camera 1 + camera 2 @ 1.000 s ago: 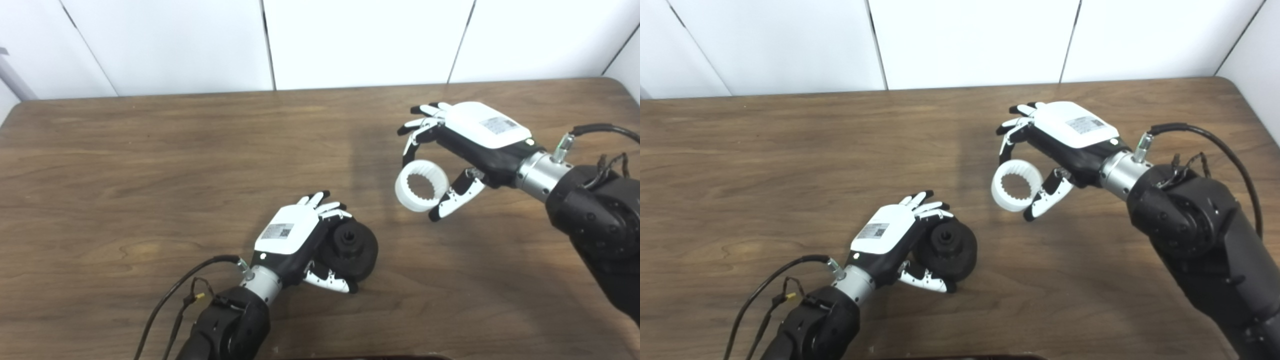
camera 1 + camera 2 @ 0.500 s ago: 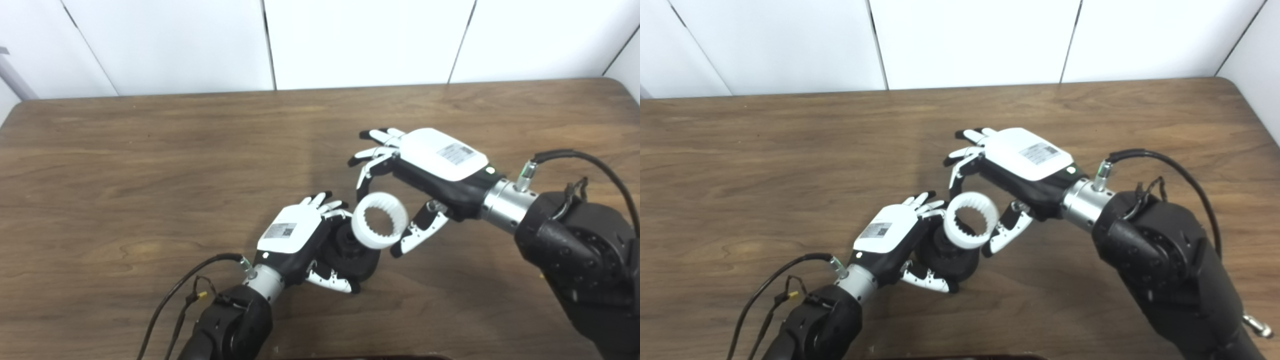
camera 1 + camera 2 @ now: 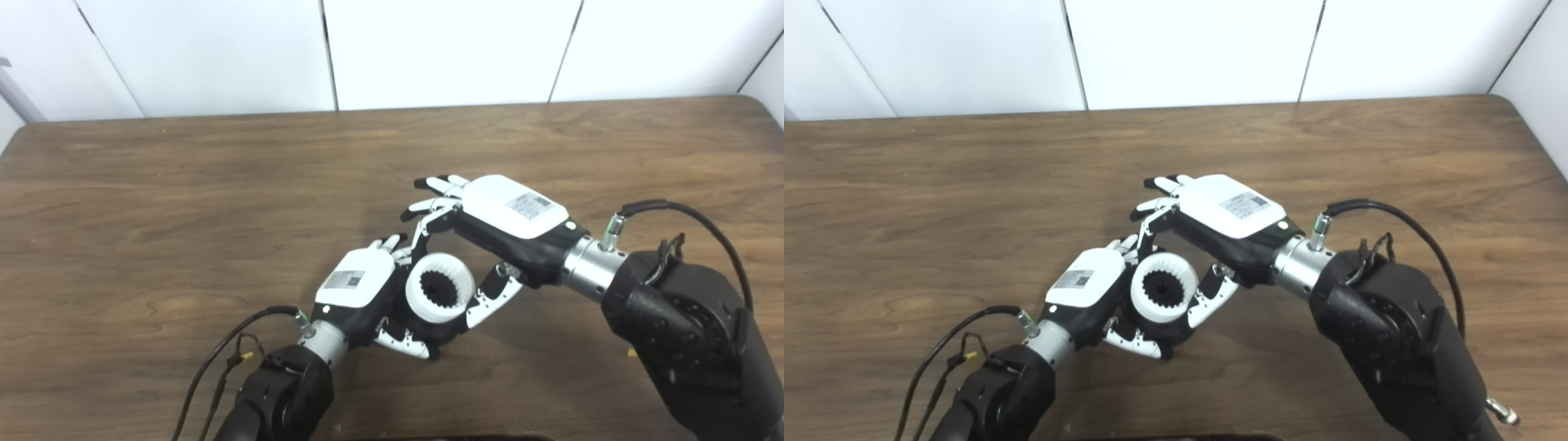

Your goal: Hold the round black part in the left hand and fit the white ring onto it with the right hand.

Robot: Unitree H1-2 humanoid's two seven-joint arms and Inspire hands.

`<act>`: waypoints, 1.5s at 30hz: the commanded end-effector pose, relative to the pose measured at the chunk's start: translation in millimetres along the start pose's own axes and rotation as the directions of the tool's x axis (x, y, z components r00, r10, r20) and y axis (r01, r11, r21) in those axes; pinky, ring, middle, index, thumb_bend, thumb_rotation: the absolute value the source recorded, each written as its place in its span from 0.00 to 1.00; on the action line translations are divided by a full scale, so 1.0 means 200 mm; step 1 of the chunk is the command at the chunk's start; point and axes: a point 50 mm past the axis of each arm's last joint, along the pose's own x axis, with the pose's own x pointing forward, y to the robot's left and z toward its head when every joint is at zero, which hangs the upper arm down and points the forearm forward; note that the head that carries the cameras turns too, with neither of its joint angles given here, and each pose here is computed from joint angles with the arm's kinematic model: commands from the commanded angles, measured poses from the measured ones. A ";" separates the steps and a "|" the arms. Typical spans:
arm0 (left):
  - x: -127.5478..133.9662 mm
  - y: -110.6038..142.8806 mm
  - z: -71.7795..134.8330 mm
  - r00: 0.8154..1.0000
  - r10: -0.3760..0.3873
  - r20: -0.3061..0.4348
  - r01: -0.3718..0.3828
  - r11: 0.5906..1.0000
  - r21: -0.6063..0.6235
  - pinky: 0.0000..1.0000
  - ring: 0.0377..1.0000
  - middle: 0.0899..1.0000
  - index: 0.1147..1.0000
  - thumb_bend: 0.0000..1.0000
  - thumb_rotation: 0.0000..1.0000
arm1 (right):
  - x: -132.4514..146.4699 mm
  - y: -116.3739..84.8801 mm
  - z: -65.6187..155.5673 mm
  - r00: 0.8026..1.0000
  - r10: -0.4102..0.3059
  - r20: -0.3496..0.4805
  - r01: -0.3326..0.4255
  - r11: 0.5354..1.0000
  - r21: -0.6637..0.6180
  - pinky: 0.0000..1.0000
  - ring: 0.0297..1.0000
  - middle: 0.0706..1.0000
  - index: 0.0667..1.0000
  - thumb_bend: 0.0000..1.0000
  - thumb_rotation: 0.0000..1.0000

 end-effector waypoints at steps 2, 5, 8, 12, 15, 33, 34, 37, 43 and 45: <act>-0.02 -0.07 -0.05 0.995 -0.091 -0.048 0.092 0.996 0.021 1.00 1.00 0.89 0.42 0.52 0.06 | 0.02 -0.02 0.00 0.999 -0.037 0.016 0.038 0.998 -0.047 1.00 0.97 0.84 0.45 0.52 0.15; -0.02 -0.07 -0.05 0.995 -0.093 -0.047 0.094 0.995 0.020 1.00 1.00 0.89 0.42 0.52 0.06 | 0.03 0.01 -0.01 0.999 -0.034 0.009 0.035 0.998 -0.046 1.00 0.97 0.83 0.45 0.53 0.15; -0.02 -0.07 -0.05 0.994 -0.099 -0.048 0.100 0.995 0.022 1.00 1.00 0.89 0.42 0.52 0.06 | 0.05 0.04 -0.03 1.000 -0.027 0.001 0.027 0.999 -0.045 1.00 0.97 0.84 0.45 0.52 0.14; -0.02 -0.07 -0.05 0.995 -0.095 -0.044 0.096 0.995 0.017 1.00 0.99 0.88 0.42 0.52 0.06 | 0.06 0.06 -0.05 1.000 -0.019 -0.013 0.019 0.999 -0.046 1.00 0.97 0.84 0.45 0.52 0.14; -0.02 -0.07 -0.04 0.995 -0.094 -0.045 0.095 0.995 0.015 1.00 0.99 0.88 0.42 0.52 0.06 | 0.07 0.07 -0.07 1.000 -0.016 -0.018 0.015 0.999 -0.046 1.00 0.97 0.84 0.45 0.53 0.14; -0.01 -0.07 -0.03 0.996 -0.083 -0.038 0.084 0.996 0.023 1.00 0.98 0.86 0.42 0.52 0.06 | 0.11 0.13 -0.07 1.000 0.007 -0.022 -0.008 0.999 -0.050 1.00 0.96 0.84 0.45 0.53 0.14; -0.01 -0.07 -0.03 0.996 -0.082 -0.038 0.083 0.996 0.021 1.00 0.98 0.86 0.42 0.52 0.06 | 0.11 0.13 -0.07 1.000 0.008 -0.022 -0.009 0.999 -0.048 1.00 0.97 0.84 0.45 0.53 0.14; -0.01 -0.07 -0.02 0.996 -0.082 -0.035 0.083 0.996 0.019 1.00 0.98 0.86 0.42 0.52 0.06 | 0.12 0.14 -0.06 1.000 0.011 -0.019 -0.012 0.999 -0.049 1.00 0.97 0.84 0.45 0.53 0.14; -0.01 -0.07 -0.02 0.996 -0.081 -0.032 0.082 0.996 0.022 1.00 0.97 0.85 0.42 0.52 0.06 | 0.15 0.16 -0.06 1.000 0.016 -0.017 -0.016 0.999 -0.049 1.00 0.97 0.84 0.45 0.53 0.14; -0.01 -0.07 -0.02 0.996 -0.080 -0.031 0.081 0.997 0.020 1.00 0.97 0.86 0.42 0.52 0.06 | 0.16 0.16 -0.06 1.000 0.020 -0.018 -0.021 0.999 -0.049 1.00 0.97 0.84 0.45 0.53 0.14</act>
